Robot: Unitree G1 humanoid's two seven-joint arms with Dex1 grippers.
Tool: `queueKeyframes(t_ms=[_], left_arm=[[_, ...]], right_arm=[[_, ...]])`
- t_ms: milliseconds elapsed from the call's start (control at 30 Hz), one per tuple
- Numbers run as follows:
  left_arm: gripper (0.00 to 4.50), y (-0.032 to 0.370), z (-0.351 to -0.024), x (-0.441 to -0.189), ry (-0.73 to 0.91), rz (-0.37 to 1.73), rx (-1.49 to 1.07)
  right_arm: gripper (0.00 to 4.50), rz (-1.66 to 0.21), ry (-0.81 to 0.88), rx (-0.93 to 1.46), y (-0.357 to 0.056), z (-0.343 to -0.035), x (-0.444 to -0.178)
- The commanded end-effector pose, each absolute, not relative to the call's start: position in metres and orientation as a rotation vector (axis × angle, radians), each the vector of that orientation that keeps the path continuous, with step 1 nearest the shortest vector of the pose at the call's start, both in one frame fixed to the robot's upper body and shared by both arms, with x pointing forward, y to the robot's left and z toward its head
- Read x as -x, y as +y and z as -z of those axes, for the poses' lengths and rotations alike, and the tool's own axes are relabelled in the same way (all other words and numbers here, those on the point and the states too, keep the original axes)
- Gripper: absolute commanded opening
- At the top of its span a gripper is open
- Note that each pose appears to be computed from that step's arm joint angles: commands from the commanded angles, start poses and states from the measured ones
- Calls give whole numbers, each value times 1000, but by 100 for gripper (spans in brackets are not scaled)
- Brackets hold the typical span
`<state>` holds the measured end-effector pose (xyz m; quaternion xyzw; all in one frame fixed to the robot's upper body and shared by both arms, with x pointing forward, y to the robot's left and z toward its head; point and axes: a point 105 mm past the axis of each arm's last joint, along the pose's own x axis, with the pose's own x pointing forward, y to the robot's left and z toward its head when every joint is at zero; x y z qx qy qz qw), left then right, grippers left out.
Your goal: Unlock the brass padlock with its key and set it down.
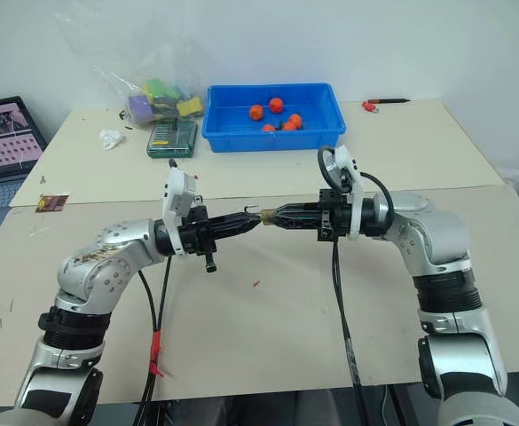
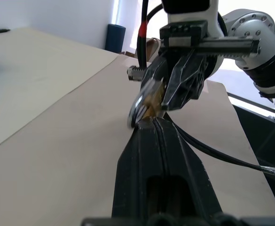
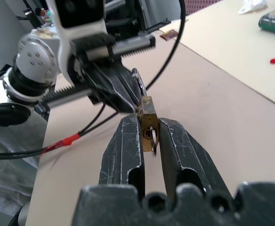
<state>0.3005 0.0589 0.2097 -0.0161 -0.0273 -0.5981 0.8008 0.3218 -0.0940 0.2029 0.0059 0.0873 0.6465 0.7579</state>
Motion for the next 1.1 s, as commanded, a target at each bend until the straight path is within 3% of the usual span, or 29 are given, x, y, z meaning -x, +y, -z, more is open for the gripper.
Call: queueKeyframes(t_ms=[33, 300, 500, 533, 567, 700, 800, 900, 1100], left_arm=[[5, 61, -225, -297, -116, 1272, 17], [5, 65, -231, -301, -127, 1242, 10], [5, 86, -249, -311, -179, 1133, -65], [55, 88, -250, -309, -181, 1140, -81], [70, 91, -249, -306, -187, 1147, -116], [215, 103, -243, -296, -231, 1139, -414], [317, 112, -236, -287, -286, 1136, -655], [437, 110, -232, -284, -328, 1139, -729], [449, 105, -219, -278, -343, 1110, -767]], right_arm=[[10, -1447, 127, 31, -91, -215, -320], [10, -1430, 147, 32, -99, -210, -323], [10, -1389, 255, 15, -119, -192, -325], [10, -1381, 270, 3, -121, -190, -325], [10, -1374, 282, -21, -122, -189, -326], [10, -1359, 414, -122, -126, -175, -326], [10, -1365, 590, -214, -120, -163, -318], [10, -1358, 727, -238, -123, -154, -311], [10, -1315, 928, -339, -112, -143, -312]])
